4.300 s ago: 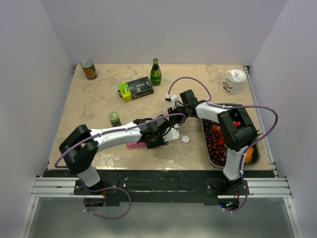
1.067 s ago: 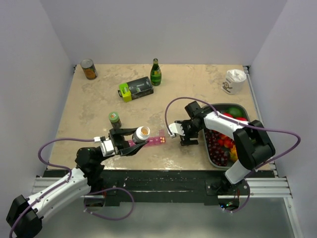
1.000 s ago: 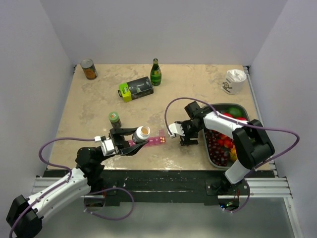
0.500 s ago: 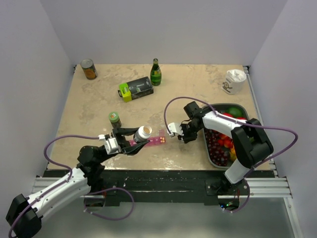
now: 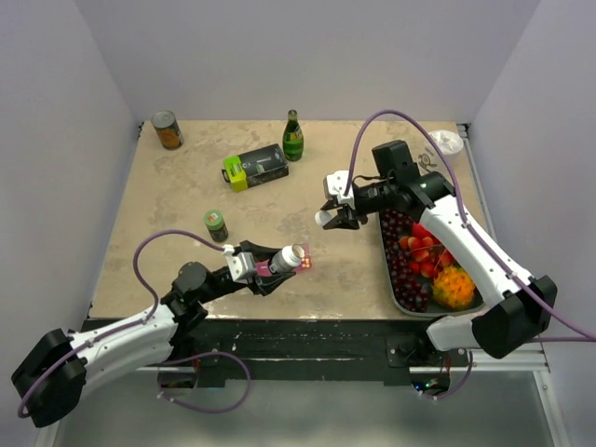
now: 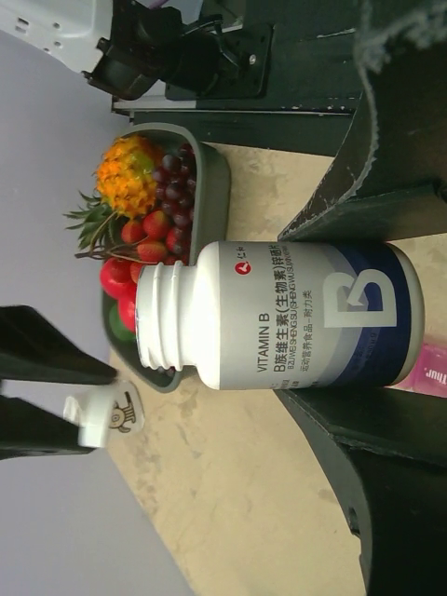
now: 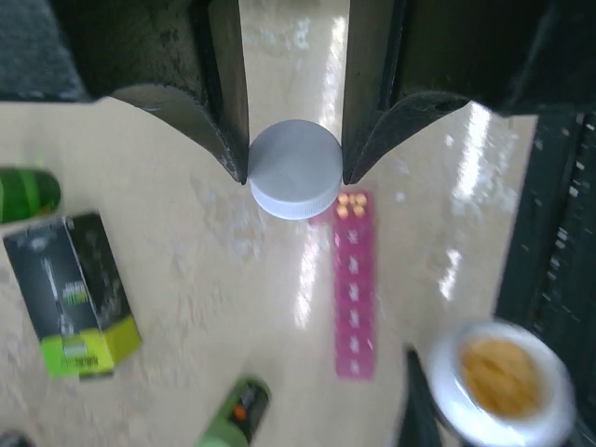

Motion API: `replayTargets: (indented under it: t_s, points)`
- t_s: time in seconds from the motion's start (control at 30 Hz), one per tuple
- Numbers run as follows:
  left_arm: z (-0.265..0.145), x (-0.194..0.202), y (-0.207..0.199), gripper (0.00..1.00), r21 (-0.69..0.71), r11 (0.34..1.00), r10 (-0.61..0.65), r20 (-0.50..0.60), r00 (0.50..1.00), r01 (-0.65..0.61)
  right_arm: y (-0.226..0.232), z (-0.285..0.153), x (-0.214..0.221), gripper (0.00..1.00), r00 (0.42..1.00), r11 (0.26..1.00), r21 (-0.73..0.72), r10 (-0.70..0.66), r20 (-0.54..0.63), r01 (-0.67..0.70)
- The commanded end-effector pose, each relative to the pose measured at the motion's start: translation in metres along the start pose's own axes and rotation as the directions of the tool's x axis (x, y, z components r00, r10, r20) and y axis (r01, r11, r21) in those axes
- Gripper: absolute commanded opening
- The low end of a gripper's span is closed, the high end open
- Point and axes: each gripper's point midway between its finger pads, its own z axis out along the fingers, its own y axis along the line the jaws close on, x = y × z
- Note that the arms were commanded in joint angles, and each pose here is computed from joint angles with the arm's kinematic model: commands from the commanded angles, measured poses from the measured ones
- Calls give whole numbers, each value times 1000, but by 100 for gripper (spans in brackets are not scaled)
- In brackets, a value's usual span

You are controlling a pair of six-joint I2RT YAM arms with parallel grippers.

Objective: Sort the pills into containers

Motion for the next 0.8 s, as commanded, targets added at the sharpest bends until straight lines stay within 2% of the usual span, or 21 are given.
replayTargets:
  t_s: [0.0,0.1,0.27,0.77]
  points:
    - [15,-35,2,0,12,1000,14,114,993,-16,51,5,-56,8,974,972,-226,111,196,-65]
    - [20,-31,2,0,20,1000,-1,99,995,-1,66,8,-74,8,965,955,-292,117,237,-44]
    - [21,-29,4,0,8,1000,-5,95,995,4,79,17,-72,9,962,941,-334,135,239,-49]
    - [24,-37,0,0,24,1000,-16,122,992,13,89,35,-70,11,960,922,-381,168,226,-71]
